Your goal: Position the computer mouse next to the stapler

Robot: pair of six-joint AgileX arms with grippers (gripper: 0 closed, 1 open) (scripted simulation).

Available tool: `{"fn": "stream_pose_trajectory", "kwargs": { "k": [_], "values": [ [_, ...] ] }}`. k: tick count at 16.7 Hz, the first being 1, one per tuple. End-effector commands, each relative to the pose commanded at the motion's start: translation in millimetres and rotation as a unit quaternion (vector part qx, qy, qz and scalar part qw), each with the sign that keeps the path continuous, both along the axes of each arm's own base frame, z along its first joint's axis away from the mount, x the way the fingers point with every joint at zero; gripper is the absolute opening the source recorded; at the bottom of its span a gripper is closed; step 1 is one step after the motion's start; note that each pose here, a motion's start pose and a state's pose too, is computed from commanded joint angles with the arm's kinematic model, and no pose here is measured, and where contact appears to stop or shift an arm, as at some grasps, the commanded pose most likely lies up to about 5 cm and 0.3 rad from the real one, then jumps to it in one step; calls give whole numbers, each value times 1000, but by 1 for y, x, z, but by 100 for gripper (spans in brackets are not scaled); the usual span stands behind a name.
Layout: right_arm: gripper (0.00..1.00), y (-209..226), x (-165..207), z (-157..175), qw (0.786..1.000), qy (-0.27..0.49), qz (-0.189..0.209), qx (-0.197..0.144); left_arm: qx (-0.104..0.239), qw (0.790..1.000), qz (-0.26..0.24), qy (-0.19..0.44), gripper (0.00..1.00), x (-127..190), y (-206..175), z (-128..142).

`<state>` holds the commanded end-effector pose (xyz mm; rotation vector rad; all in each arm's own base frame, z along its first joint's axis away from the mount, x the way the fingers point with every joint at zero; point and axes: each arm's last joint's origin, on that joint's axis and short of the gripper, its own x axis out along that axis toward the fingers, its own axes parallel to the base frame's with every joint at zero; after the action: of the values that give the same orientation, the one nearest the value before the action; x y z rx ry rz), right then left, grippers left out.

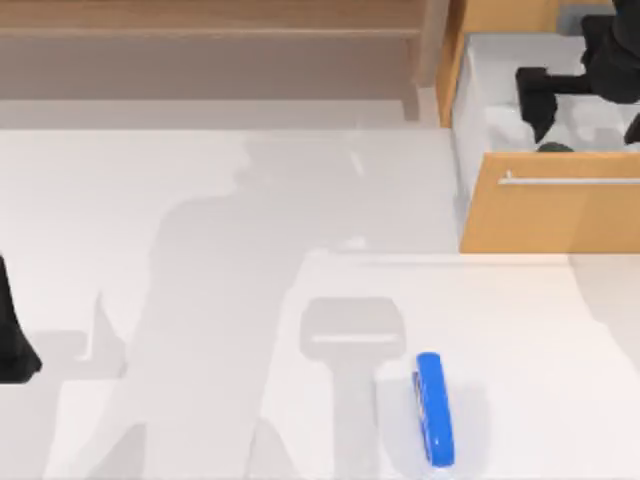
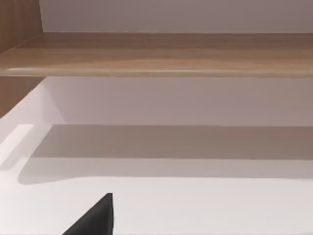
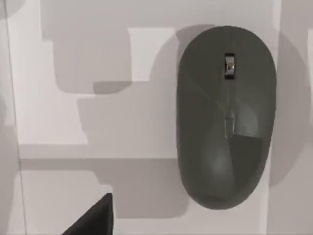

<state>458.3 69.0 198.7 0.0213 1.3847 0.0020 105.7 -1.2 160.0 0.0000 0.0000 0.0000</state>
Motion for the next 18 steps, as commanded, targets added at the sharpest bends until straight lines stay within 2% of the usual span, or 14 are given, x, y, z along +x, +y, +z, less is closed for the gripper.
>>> {"fn": "stream_pose_trajectory", "kwargs": {
  "k": [4, 18],
  "values": [
    [100, 2, 21, -31, 999, 39, -8, -5, 0, 1000, 0, 0, 100, 0, 0, 0],
    [100, 2, 24, -46, 999, 42, -9, -5, 0, 1000, 0, 0, 100, 0, 0, 0]
  ]
}}
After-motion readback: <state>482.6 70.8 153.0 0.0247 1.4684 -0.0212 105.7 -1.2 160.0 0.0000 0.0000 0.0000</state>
